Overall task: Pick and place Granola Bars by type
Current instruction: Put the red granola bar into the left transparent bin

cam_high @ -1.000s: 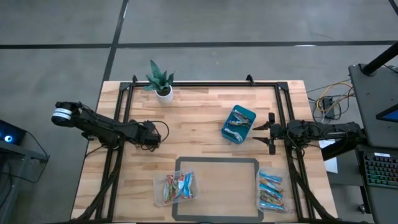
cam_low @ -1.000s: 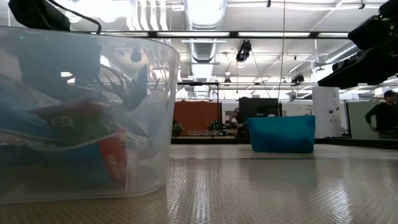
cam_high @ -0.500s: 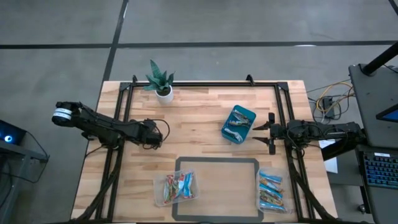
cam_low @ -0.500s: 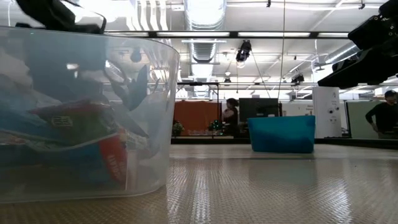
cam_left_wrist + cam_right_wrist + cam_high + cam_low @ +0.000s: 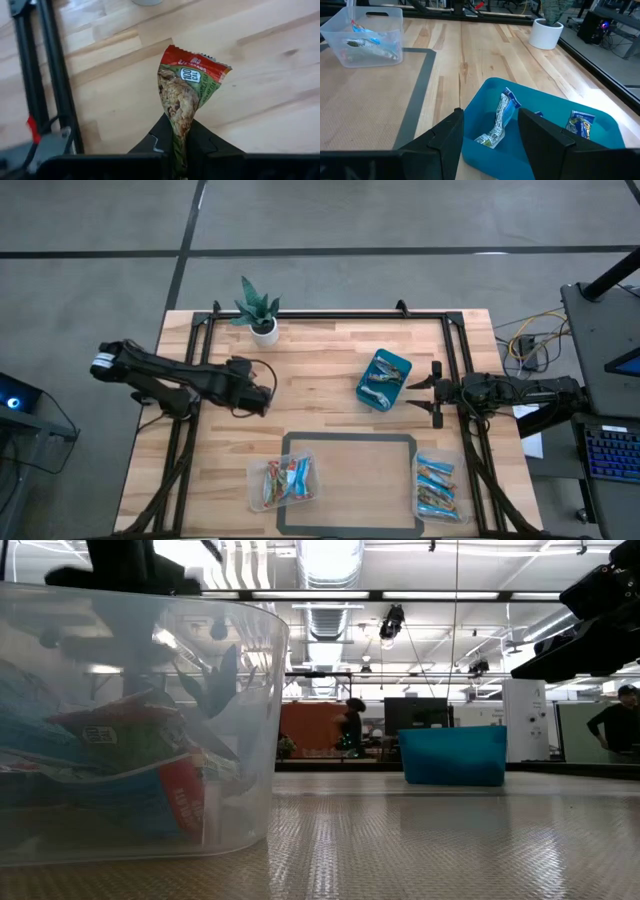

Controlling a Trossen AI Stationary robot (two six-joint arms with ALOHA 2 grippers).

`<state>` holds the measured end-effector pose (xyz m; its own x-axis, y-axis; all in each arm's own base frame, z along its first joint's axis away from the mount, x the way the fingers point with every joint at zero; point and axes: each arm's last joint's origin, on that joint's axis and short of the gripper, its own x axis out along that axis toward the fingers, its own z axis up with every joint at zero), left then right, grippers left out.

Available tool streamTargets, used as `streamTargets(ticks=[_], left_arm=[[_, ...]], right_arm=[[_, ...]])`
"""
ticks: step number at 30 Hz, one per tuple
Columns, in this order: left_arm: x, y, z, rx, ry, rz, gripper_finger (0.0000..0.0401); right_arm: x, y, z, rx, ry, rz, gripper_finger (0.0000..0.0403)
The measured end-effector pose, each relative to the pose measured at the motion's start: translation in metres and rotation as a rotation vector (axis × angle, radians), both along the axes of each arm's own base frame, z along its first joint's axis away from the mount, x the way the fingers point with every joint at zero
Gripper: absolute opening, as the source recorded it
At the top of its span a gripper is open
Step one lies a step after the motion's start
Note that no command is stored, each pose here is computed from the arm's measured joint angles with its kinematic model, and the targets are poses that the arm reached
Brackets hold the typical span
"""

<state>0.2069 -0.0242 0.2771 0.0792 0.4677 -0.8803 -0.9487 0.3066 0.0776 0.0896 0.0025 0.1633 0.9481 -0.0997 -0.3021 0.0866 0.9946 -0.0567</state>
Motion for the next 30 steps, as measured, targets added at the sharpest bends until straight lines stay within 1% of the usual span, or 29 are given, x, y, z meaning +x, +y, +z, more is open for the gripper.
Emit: streamTargets(ticks=[5, 9, 12, 19, 25, 30], left_arm=[[0.018, -0.022, 0.024, -0.015, -0.023, 0.092, 0.0002], [0.038, -0.043, 0.031, -0.043, -0.039, 0.143, 0.0002], [0.055, -0.061, 0.032, -0.066, -0.057, 0.156, 0.0002], [0.088, -0.111, 0.018, -0.125, -0.064, 0.187, 0.0002], [0.098, -0.151, 0.003, -0.167, -0.06, 0.24, 0.0002], [0.095, -0.179, -0.008, -0.185, -0.071, 0.304, 0.0002]], right_arm=[[0.0, 0.0, 0.0, 0.0, 0.0, 0.0, 0.0176], [0.0, 0.0, 0.0, 0.0, 0.0, 0.0, 0.0176], [0.0, 0.0, 0.0, 0.0, 0.0, 0.0, 0.0176], [0.0, 0.0, 0.0, 0.0, -0.001, 0.0, 0.0176], [0.0, 0.0, 0.0, 0.0, -0.001, 0.0, 0.0176], [0.0, 0.0, 0.0, 0.0, -0.001, 0.0, 0.0176]])
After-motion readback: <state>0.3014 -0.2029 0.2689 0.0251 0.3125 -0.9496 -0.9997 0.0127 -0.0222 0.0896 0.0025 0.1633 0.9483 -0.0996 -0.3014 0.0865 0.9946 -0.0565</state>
